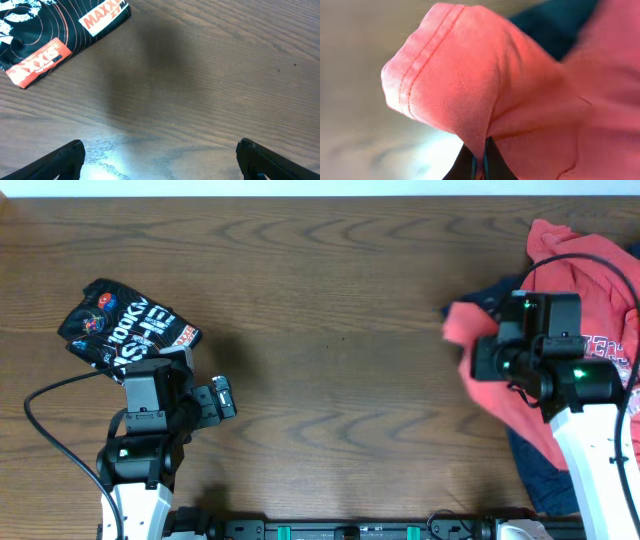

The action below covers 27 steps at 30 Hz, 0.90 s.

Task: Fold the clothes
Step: 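Grasp the orange T-shirt with the right gripper and drag it leftward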

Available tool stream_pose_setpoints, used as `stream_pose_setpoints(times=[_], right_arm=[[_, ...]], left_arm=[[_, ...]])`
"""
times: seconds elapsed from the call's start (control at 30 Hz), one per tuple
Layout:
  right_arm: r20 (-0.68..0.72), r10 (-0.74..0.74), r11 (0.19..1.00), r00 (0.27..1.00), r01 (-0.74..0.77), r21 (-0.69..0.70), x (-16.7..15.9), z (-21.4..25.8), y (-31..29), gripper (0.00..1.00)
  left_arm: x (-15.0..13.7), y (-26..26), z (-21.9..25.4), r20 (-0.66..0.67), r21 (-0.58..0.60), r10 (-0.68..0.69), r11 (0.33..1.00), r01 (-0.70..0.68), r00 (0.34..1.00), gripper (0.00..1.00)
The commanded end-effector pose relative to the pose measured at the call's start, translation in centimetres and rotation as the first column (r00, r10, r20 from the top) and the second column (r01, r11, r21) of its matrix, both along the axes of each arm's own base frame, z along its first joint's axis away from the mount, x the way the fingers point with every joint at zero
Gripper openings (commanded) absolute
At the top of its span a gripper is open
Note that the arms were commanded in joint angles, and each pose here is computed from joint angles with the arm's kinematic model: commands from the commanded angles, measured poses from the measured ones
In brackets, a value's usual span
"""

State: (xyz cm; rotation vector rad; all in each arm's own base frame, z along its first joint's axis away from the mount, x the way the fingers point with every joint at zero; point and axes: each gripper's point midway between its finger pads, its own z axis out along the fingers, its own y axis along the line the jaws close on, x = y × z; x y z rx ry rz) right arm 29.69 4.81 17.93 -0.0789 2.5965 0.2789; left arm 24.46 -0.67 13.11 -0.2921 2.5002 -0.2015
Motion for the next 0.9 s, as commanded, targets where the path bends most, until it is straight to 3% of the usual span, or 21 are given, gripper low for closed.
stream_pose_setpoints(times=[0.0,0.27,0.6,0.73,0.87], right_arm=[[0.045,0.383,0.896,0.923,-0.383,0.224,-2.6,1.0,7.9,0.01],[0.091,0.662,0.709,0.744,-0.662,0.243,-5.5,-0.6,17.7,0.05],[0.158,0.736,0.630,0.659,-0.751,0.199,-4.4,-6.2,28.8,0.03],[0.200,0.703,0.645,0.682,-0.730,0.224,-3.4,-7.8,32.1,0.03],[0.255,0.628,0.706,0.736,-0.676,0.211,-1.2,-7.6,32.7,0.17]], left_arm=[[0.4,-0.1,0.9,0.021,-0.010,0.000,1.000,0.000,1.000,0.98],[0.4,-0.1,1.0,0.025,-0.010,0.000,1.000,0.000,1.000,0.98],[0.5,-0.1,1.0,0.029,-0.009,0.000,1.000,0.001,1.000,0.98],[0.5,-0.1,1.0,0.029,-0.009,0.000,1.000,0.001,1.000,0.98],[0.6,-0.1,1.1,0.033,-0.011,-0.001,1.000,0.001,0.999,0.98]])
